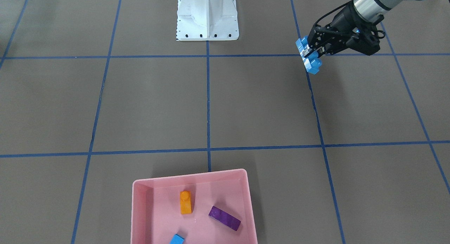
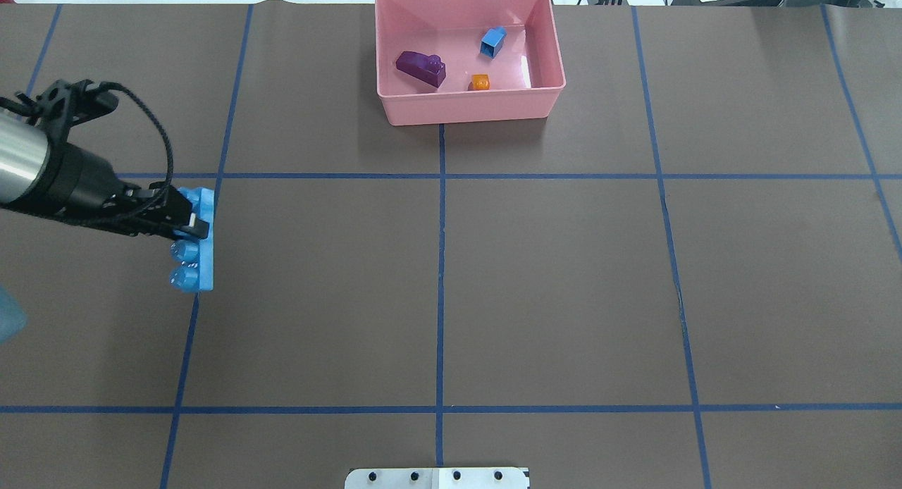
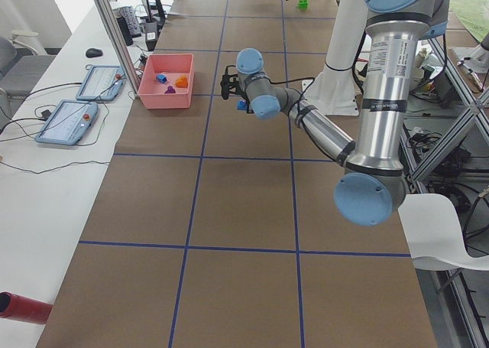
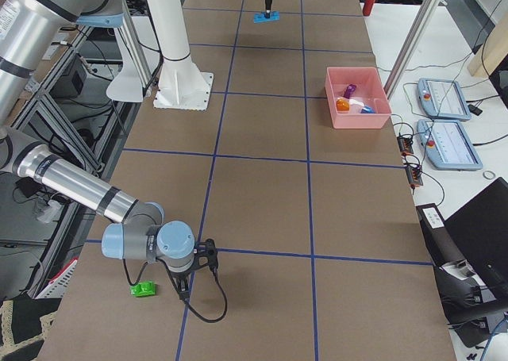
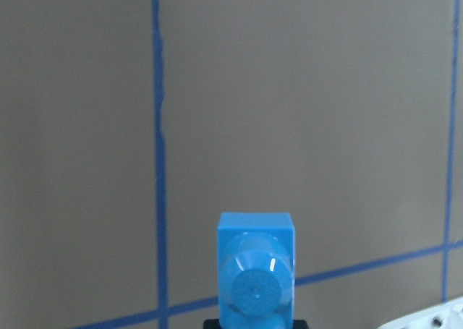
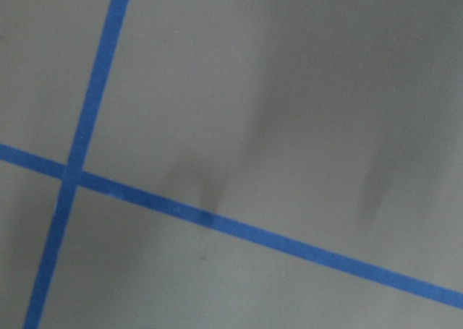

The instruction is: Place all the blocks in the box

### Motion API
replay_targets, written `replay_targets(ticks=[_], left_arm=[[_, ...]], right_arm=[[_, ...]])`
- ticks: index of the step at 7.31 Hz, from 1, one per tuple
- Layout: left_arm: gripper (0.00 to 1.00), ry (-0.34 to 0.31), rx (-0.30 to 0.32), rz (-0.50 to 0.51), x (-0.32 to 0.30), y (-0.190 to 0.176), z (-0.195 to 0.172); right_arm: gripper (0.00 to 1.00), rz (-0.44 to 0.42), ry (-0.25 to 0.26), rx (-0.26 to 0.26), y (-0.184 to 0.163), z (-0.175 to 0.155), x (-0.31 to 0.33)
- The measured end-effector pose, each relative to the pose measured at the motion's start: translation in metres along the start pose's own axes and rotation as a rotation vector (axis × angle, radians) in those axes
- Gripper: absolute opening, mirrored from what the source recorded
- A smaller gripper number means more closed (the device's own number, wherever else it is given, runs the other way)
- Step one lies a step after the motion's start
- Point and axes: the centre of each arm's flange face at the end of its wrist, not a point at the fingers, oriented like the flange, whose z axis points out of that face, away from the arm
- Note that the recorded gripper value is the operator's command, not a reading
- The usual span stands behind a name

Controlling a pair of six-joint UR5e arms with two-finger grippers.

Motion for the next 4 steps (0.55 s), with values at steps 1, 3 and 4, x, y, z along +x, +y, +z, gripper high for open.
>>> replay_targets(ticks=[1, 3, 4], left_arm=[[0.00, 0.010, 0.023, -0.011, 0.026, -0.033, 0.004], [0.00, 0.018, 0.051, -0.024, 0.055, -0.071, 0.004], [0.00, 0.025, 0.056, -0.027, 0.067, -0.082, 0.006]], right_arm=[[1.00, -0.004, -0.005, 0.010, 0.018, 0.015, 0.009], [1.00, 0.005, -0.041, 0.019, 0.038, 0.029, 0.013], [1.00, 0.015, -0.056, 0.014, 0.046, 0.033, 0.014]])
